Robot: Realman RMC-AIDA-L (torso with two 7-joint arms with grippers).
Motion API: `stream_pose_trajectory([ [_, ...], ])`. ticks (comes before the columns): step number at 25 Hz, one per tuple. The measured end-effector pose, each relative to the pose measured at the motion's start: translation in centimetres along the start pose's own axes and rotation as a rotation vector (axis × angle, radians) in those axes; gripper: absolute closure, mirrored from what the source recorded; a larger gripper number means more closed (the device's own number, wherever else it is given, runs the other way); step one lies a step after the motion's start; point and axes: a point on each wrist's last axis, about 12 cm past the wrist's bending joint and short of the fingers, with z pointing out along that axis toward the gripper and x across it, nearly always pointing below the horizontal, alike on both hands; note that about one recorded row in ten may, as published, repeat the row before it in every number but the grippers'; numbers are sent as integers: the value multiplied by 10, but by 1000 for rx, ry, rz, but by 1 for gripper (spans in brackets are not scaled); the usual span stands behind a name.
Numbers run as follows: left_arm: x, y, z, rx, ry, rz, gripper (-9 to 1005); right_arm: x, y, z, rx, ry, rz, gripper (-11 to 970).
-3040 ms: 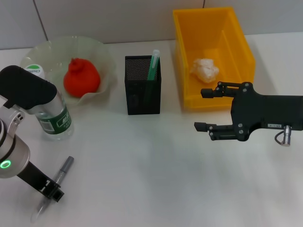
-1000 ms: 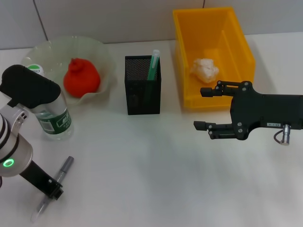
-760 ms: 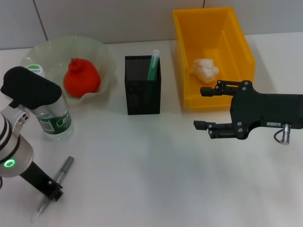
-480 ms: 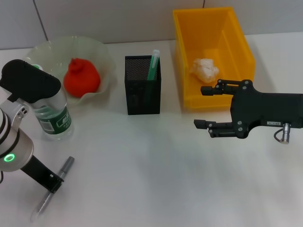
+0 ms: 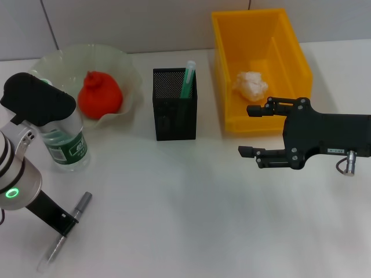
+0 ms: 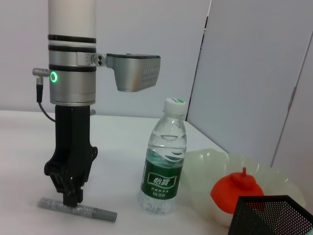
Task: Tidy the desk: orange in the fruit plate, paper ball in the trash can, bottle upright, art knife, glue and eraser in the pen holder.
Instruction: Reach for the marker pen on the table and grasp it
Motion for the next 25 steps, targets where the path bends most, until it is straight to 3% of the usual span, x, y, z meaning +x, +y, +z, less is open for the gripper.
stream_pose_trajectory([
  [8, 0, -1, -1, 5, 3, 4, 890, 0, 0, 1, -1, -1, 0, 202],
  [13, 0, -3, 1, 20, 10, 11, 737, 0, 0, 1, 0, -1, 1, 202],
  [25, 0, -3, 2, 21, 12, 7, 703, 0, 0, 1, 2, -2, -7, 203],
])
